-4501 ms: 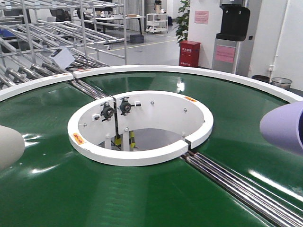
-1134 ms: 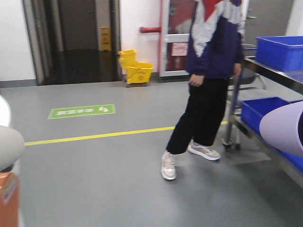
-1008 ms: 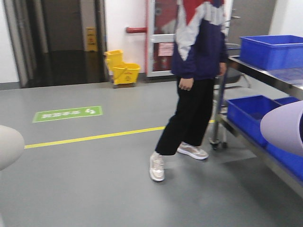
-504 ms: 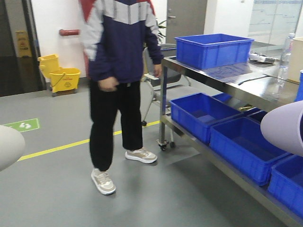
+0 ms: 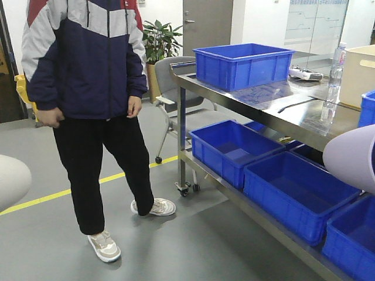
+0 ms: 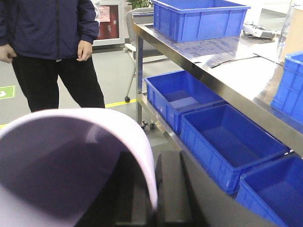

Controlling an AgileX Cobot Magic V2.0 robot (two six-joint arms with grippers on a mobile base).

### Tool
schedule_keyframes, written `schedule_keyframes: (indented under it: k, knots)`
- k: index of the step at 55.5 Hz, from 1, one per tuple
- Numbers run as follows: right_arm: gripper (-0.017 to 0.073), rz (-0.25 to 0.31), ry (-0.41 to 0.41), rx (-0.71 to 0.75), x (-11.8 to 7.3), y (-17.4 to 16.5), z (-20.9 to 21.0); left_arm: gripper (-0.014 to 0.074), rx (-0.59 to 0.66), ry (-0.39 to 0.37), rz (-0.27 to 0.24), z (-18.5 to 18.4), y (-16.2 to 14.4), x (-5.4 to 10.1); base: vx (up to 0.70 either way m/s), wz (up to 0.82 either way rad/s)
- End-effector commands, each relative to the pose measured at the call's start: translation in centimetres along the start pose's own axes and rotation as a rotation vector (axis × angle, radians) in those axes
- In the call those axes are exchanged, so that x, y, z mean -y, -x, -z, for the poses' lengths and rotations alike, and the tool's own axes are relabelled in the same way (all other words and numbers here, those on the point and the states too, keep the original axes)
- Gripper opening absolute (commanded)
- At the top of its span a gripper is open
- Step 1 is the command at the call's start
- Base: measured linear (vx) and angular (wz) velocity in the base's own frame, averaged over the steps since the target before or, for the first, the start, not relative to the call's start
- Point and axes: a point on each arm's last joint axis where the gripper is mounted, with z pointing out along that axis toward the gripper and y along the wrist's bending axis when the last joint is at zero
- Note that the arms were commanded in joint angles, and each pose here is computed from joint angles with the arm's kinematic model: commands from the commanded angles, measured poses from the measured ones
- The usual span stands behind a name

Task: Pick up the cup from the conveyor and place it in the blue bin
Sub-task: 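Drive the base up to the shelf with the blue bins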

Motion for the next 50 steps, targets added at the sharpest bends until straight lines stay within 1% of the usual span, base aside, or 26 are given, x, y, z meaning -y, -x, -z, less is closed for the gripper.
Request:
schedule_keyframes:
  k: [1, 30, 40, 50]
  knots:
    - [-0.0009, 0.008, 0.008, 0.131, -0.01, 1.82, 0.87, -0.0007, 0.110, 0.016, 0.018, 0.52, 1.52, -0.08, 0.29, -0.01]
    - [-0.0009, 0.008, 0.008, 0.131, -0.01, 1.82, 0.87, -0.0007, 0.110, 0.016, 0.018, 0.52, 1.52, -0.08, 0.32, 0.05]
    - [-0.0009, 0.008, 0.008, 0.131, -0.01, 1.82, 0.87, -0.0007, 0.110, 0.016, 0.018, 0.52, 1.52, -0.08, 0.33, -0.11]
    - [-0.0009, 0.008, 0.008, 0.131, -0.01, 1.82, 0.87, -0.0007, 0.110, 0.016, 0.018, 0.52, 1.52, -0.08, 0.32, -0.28]
